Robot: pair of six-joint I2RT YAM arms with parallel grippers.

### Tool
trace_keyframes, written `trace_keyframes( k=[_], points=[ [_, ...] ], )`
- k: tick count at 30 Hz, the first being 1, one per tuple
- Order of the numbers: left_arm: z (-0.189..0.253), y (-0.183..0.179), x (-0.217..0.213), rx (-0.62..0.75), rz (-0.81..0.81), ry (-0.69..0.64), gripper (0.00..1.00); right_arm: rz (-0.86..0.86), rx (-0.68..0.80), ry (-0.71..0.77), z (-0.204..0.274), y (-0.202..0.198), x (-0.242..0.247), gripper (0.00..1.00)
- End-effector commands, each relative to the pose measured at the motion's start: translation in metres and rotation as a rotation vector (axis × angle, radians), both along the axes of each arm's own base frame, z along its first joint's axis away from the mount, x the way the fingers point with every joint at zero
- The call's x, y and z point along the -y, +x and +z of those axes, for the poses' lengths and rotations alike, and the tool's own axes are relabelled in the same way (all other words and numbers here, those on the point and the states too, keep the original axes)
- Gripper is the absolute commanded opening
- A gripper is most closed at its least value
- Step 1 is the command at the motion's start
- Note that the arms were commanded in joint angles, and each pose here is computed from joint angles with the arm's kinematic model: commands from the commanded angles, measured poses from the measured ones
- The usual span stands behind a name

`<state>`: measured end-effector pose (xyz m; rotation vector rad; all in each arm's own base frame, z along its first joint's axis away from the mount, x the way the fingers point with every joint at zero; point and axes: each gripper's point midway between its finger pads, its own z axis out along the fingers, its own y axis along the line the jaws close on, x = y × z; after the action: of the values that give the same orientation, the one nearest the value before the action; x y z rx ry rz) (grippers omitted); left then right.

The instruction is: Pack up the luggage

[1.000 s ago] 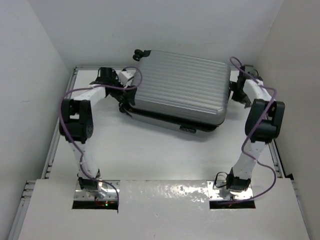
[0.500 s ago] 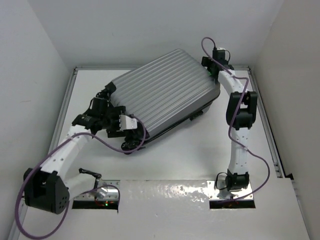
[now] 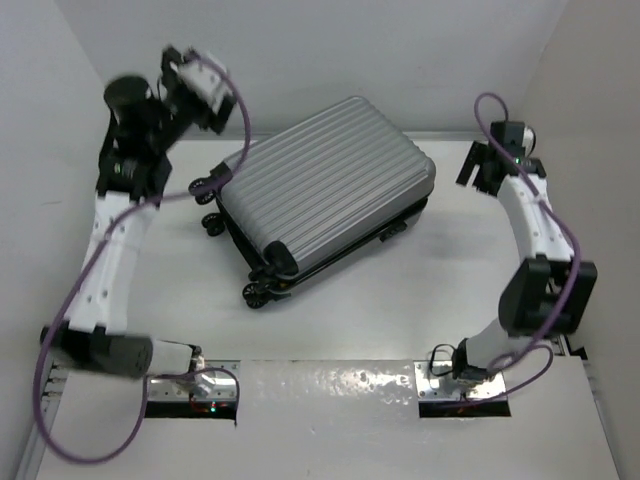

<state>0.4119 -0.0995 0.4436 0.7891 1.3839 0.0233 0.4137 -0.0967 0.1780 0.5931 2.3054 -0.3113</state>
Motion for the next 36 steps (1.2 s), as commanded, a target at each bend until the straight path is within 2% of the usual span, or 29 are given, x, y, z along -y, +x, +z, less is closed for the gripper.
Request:
trace_keyframes(
  k=[1,2,3,4,5,6,8,12,13,14,15,16,17,18,19,20,21,22,23,24,25,26,27,29,31,33,35,36],
  points=[
    [-0.055,0.09,-0.056,-0.29,0.274,-0.078,0.72,0.115,-0.041,0.095,-0.019,-0.047,-0.044,0.96],
    [-0.071,0.106,-0.068,-0.345,0.319,-0.058,0.71,0.169,-0.088,0.136,-0.043,-0.066,-0.061,0.96],
    [-0.119,0.136,-0.087,-0.45,0.369,-0.045,0.71,0.241,-0.11,0.129,-0.05,-0.075,-0.085,0.96],
    [-0.106,0.146,-0.094,-0.429,0.405,-0.058,0.7,0.276,-0.152,0.117,-0.062,-0.093,-0.098,0.97],
    [-0.118,0.157,-0.11,-0.444,0.44,-0.075,0.7,0.293,-0.179,0.105,-0.07,-0.1,-0.106,0.97],
    [-0.138,0.173,-0.116,-0.464,0.418,-0.059,0.7,0.299,-0.198,0.138,-0.08,-0.108,-0.122,0.97],
    [-0.159,0.183,-0.116,-0.477,0.408,-0.038,0.68,0.314,-0.229,0.216,-0.107,-0.121,-0.141,0.96],
    [-0.212,0.178,-0.093,-0.505,0.242,0.037,0.67,0.304,-0.177,0.306,-0.127,-0.105,-0.161,0.96],
    [-0.22,0.173,-0.089,-0.506,0.208,0.054,0.67,0.324,-0.12,0.313,-0.114,-0.082,-0.167,0.96],
    [-0.215,0.165,-0.082,-0.47,0.166,0.108,0.67,0.337,-0.154,0.309,-0.124,-0.073,-0.169,0.96],
    [-0.245,0.15,-0.073,-0.518,0.109,0.141,0.66,0.38,-0.099,0.318,-0.101,-0.044,-0.178,0.96],
    [-0.235,0.138,-0.068,-0.464,0.044,0.226,0.65,0.407,-0.089,0.315,-0.095,-0.028,-0.183,0.96],
    [-0.267,0.112,-0.055,-0.532,-0.043,0.255,0.64,0.434,-0.134,0.306,-0.108,-0.015,-0.187,0.96],
    [-0.273,0.097,-0.052,-0.534,-0.084,0.29,0.64,0.491,-0.064,0.327,-0.079,0.017,-0.2,0.96],
    [-0.276,0.082,-0.035,-0.503,-0.17,0.361,0.63,0.533,-0.044,0.342,-0.073,0.032,-0.21,0.96],
    [-0.285,0.048,-0.02,-0.522,-0.24,0.382,0.63,0.582,-0.078,0.357,-0.09,0.045,-0.221,0.96],
    [-0.289,0.029,-0.013,-0.523,-0.293,0.411,0.63,0.66,0.004,0.395,-0.06,0.072,-0.242,0.95],
    [-0.273,0.01,-0.006,-0.441,-0.358,0.49,0.63,0.718,0.021,0.396,-0.054,0.082,-0.262,0.95],
    [-0.302,-0.03,0.011,-0.509,-0.461,0.524,0.63,0.777,-0.004,0.373,-0.071,0.092,-0.275,0.94],
    [-0.305,-0.05,0.019,-0.492,-0.514,0.561,0.63,0.849,0.068,0.361,-0.039,0.111,-0.295,0.94],
    [-0.307,-0.085,0.038,-0.441,-0.605,0.609,0.64,0.952,0.057,0.334,-0.046,0.113,-0.323,0.95],
    [-0.303,-0.113,0.057,-0.377,-0.678,0.62,0.64,1.053,0.138,0.33,-0.015,0.119,-0.357,0.96],
    [-0.29,-0.115,0.057,-0.336,-0.668,0.624,0.64,1.089,0.171,0.349,-0.005,0.121,-0.371,0.97],
    [-0.287,-0.142,0.086,-0.276,-0.756,0.61,0.65,1.079,0.268,0.398,0.017,0.132,-0.385,0.99],
    [-0.255,-0.141,0.103,-0.22,-0.714,0.513,0.66,0.908,0.323,0.352,0.031,0.153,-0.353,0.99],
    [-0.228,-0.133,0.107,-0.242,-0.644,0.406,0.66,0.754,0.326,0.279,0.035,0.166,-0.293,0.99],
    [-0.18,-0.114,0.106,-0.179,-0.543,0.344,0.65,0.545,0.253,0.189,0.022,0.165,-0.222,0.99],
    [-0.16,-0.112,0.106,-0.187,-0.501,0.266,0.65,0.429,0.245,0.147,0.03,0.164,-0.169,0.99]
  ],
)
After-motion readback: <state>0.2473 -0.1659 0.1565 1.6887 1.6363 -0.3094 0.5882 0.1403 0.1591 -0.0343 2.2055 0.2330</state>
